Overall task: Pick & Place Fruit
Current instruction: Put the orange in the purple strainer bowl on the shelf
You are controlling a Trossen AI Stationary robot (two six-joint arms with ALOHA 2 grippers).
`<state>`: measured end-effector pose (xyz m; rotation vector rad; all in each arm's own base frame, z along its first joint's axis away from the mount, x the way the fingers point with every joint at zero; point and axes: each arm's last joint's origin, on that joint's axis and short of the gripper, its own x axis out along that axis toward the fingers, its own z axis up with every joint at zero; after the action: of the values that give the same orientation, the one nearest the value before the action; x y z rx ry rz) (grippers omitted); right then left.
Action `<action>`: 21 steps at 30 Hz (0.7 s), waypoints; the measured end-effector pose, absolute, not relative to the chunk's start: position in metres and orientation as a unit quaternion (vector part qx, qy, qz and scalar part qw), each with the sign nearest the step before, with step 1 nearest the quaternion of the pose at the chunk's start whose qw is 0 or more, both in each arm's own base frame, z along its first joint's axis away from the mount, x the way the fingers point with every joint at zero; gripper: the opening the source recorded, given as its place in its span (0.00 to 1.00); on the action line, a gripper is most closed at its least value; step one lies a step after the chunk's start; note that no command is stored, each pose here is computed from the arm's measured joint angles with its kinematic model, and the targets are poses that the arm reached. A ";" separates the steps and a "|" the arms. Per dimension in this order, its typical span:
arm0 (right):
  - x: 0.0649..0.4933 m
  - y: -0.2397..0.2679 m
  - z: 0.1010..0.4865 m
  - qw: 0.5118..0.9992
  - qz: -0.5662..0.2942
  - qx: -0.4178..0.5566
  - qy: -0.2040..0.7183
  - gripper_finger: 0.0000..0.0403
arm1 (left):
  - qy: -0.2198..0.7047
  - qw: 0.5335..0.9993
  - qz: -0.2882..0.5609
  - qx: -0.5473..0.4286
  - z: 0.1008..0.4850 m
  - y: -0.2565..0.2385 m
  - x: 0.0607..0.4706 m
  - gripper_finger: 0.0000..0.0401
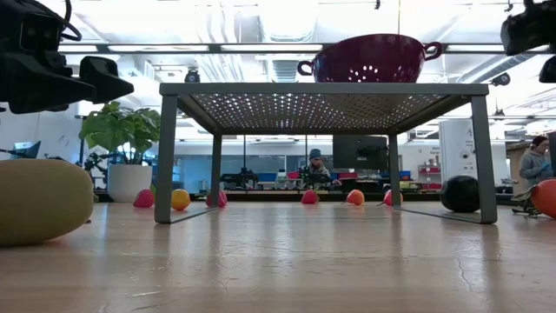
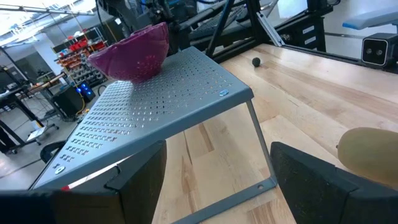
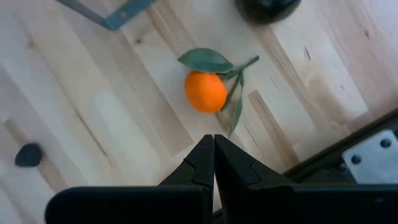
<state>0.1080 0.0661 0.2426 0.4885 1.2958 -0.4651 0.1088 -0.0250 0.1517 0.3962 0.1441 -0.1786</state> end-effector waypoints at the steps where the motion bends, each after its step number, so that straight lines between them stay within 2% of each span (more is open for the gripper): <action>1: 0.110 0.067 0.241 0.741 -0.219 0.223 0.594 0.02 | 0.071 0.974 -0.089 0.196 0.152 -0.025 0.109 0.73; 7: 0.120 0.074 0.232 0.731 -0.228 0.192 0.614 0.02 | 0.071 0.974 -0.089 0.196 0.152 -0.025 0.109 0.73; 14: 0.138 0.089 0.217 0.741 -0.211 0.156 0.618 0.03 | 0.071 0.974 -0.089 0.196 0.152 -0.025 0.109 0.73; 21: 0.149 0.095 0.199 0.715 -0.241 0.120 0.645 0.18 | 0.072 0.974 -0.089 0.196 0.152 -0.025 0.109 0.73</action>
<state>0.1493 0.0952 0.1987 0.2663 1.4297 -0.5338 0.1088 -0.0251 0.1517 0.3962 0.1444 -0.1787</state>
